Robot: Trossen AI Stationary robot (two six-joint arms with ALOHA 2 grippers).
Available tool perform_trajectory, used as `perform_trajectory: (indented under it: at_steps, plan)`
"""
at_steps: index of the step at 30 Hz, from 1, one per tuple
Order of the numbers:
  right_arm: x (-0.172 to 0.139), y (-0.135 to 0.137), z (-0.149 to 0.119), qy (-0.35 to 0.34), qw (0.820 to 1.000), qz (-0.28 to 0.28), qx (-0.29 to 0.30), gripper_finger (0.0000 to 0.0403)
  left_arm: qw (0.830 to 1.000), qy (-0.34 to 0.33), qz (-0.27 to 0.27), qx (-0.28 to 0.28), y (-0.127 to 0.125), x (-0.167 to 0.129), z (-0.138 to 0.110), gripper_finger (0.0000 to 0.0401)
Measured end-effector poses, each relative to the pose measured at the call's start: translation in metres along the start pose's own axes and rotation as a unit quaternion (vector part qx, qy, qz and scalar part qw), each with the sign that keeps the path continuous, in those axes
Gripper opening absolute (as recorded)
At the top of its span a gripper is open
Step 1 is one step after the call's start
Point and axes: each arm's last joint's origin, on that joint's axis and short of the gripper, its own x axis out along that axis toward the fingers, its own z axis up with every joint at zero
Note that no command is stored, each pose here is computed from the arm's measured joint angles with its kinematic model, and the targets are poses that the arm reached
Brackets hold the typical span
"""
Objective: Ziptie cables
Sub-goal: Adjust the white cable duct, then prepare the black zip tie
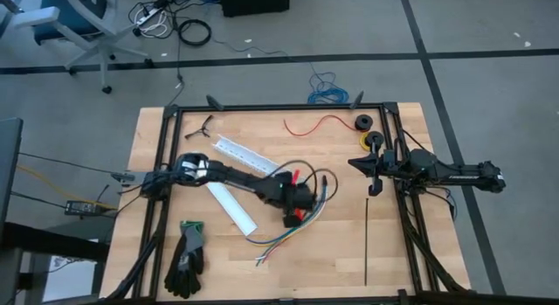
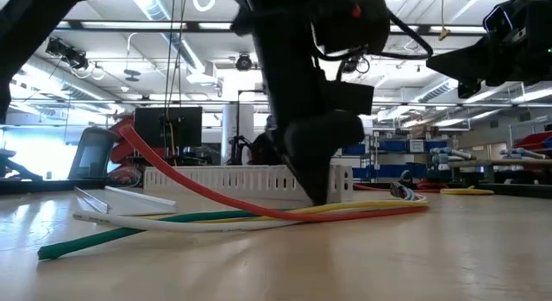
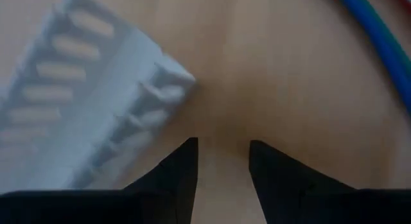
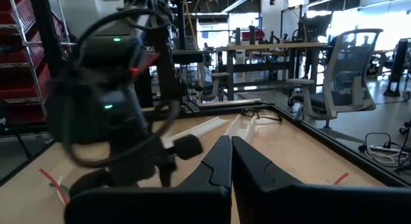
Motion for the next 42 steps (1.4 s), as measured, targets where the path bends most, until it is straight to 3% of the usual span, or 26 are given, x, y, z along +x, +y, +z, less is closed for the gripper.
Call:
perform_trajectory:
  at_steps: [10,13,16,20,28,32,36,39,42]
  plan:
    - [0.000,0.000,0.000,0.000,1.000,0.000,0.000,0.0002,0.996,-0.058,0.049,-0.056,0.076,0.027,0.027,0.0147]
    - [0.000,0.000,0.000,0.000,1.000,0.000,0.000,0.0002,0.994,-0.066,0.027,-0.080,0.086,0.030,0.030,0.0147]
    - [0.000,0.000,0.000,0.000,1.000,0.000,0.000,0.0002,0.993,-0.081,-0.020,-0.081,0.079,0.028,0.033,0.0147]
    - [0.000,0.000,0.000,0.000,1.000,0.000,0.000,0.0002,0.993,-0.100,-0.027,-0.063,0.054,0.020,0.034,0.0147]
    - [0.000,0.000,0.000,0.000,1.000,0.000,0.000,0.0002,0.987,-0.158,0.021,-0.023,0.018,-0.025,0.035,0.0147]
    - [0.000,0.000,0.000,0.000,1.000,0.000,0.000,0.0002,0.989,-0.147,0.032,0.000,0.002,-0.033,0.028,0.0147]
    - [0.000,0.000,0.000,-0.002,1.000,0.000,0.000,0.0002,0.989,-0.125,0.075,0.024,-0.012,-0.033,0.012,0.0147]
    - [0.000,0.000,0.001,-0.006,1.000,0.000,0.001,0.0002,0.987,-0.096,0.122,0.043,-0.011,-0.025,-0.007,0.0147]
    - [0.000,0.000,0.002,-0.009,1.000,0.001,0.016,0.0002,0.986,-0.079,0.137,0.045,0.001,-0.023,-0.021,0.0147]
